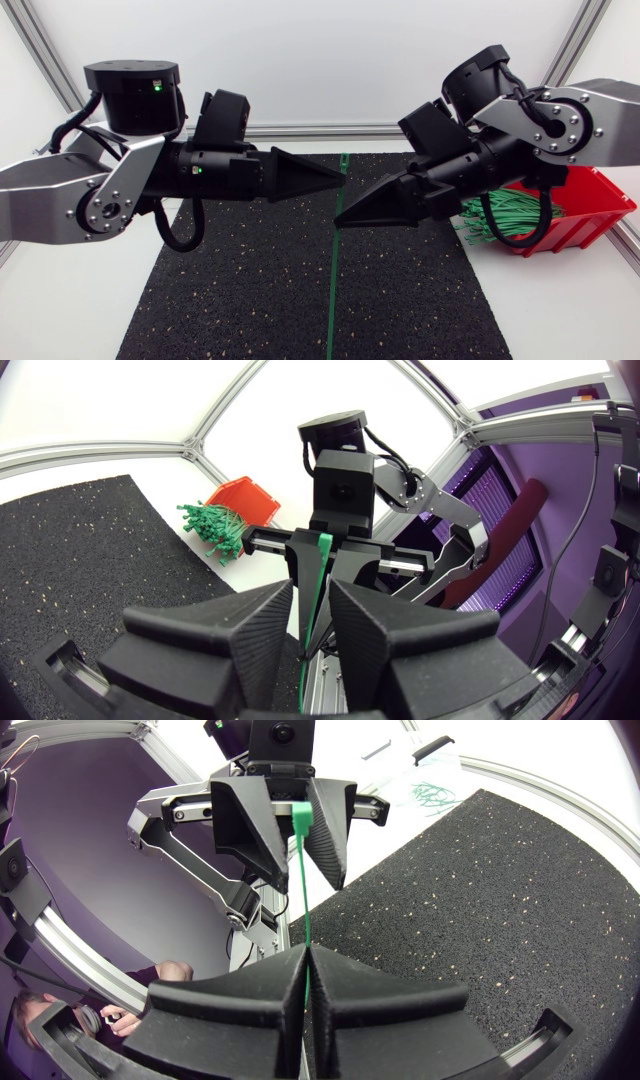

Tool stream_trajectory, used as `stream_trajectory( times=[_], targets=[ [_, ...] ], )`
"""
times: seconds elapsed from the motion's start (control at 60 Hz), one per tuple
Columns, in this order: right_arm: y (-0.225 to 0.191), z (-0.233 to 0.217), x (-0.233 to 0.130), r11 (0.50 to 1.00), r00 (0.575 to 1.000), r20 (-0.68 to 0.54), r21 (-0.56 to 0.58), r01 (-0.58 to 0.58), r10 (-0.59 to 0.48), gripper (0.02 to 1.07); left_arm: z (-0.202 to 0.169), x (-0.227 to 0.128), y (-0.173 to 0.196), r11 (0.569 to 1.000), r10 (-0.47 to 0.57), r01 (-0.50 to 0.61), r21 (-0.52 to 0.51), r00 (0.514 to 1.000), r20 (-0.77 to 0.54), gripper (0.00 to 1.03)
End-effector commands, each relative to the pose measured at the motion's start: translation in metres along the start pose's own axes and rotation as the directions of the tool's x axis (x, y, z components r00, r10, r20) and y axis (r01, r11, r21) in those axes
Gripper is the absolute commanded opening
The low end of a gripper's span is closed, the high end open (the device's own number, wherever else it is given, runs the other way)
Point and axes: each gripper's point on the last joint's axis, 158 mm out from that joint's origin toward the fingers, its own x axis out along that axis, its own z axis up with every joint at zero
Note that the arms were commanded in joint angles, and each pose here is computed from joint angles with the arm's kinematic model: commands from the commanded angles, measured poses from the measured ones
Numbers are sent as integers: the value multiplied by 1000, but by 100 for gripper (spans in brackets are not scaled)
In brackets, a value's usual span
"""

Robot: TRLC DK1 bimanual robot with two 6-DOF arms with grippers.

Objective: Take a green cable tie from the red box, thread the tail through the head to close it, then place it in the transparent bin on the left.

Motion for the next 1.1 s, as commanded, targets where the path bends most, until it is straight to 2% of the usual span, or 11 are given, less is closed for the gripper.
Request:
stream_trajectory(
  times=[0.0, 0.433, 0.533, 1.083],
  targets=[
    [2, -5, 1, 1000, 1000, 0, 23, -8, 8, 8, 8, -3, -6, 1000, -10, 10, 12, 1000, 19, 27],
    [2, -5, 2, 1000, 1000, -2, 25, -11, 11, 8, 11, -2, -8, 1000, -14, 13, 22, 1000, 25, 24],
    [1, -5, 2, 1000, 1000, -3, 26, -11, 11, 8, 11, -1, -7, 1000, -13, 13, 22, 1000, 25, 16],
    [1, -6, 4, 999, 1000, -7, 29, -13, 14, 8, 12, 0, -7, 1000, -12, 12, 24, 1000, 29, 11]
  ],
)
